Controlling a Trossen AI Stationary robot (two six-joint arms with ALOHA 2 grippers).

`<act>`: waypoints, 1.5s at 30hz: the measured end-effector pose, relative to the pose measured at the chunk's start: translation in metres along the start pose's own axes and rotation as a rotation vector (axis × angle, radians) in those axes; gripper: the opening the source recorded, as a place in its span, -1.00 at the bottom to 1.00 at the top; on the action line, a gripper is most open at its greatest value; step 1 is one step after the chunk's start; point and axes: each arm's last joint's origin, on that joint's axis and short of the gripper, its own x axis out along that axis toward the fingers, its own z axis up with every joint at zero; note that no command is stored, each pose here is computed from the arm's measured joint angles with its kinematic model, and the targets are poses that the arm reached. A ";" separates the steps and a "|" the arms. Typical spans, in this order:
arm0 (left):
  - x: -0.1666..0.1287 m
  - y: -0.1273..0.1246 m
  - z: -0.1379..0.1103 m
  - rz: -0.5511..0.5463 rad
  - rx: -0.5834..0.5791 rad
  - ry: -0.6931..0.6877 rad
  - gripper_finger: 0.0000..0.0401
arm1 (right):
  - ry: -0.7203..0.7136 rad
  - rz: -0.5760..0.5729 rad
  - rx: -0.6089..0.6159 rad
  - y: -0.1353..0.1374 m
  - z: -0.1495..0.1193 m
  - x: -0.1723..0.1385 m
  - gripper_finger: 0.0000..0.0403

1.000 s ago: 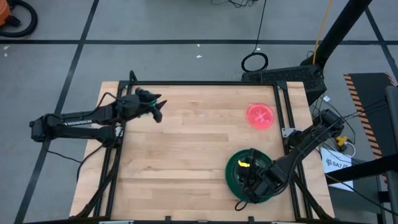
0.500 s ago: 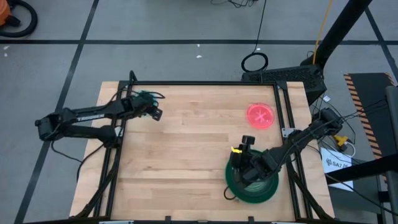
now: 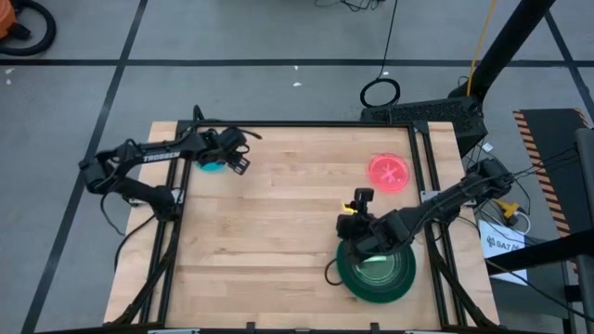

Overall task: Stack plastic plates
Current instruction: Stack the blue plate on top of the light green plate

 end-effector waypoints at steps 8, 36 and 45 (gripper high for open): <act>0.009 0.002 -0.001 0.026 0.005 0.066 0.00 | -0.049 -0.018 -0.073 -0.008 0.009 0.005 -0.26; 0.017 0.016 -0.021 0.009 0.008 0.245 0.00 | -0.435 -0.010 0.110 -0.046 -0.033 0.008 -0.26; 0.023 0.016 -0.031 -0.003 -0.009 0.266 0.00 | -0.478 0.084 0.116 -0.048 -0.032 0.004 -0.26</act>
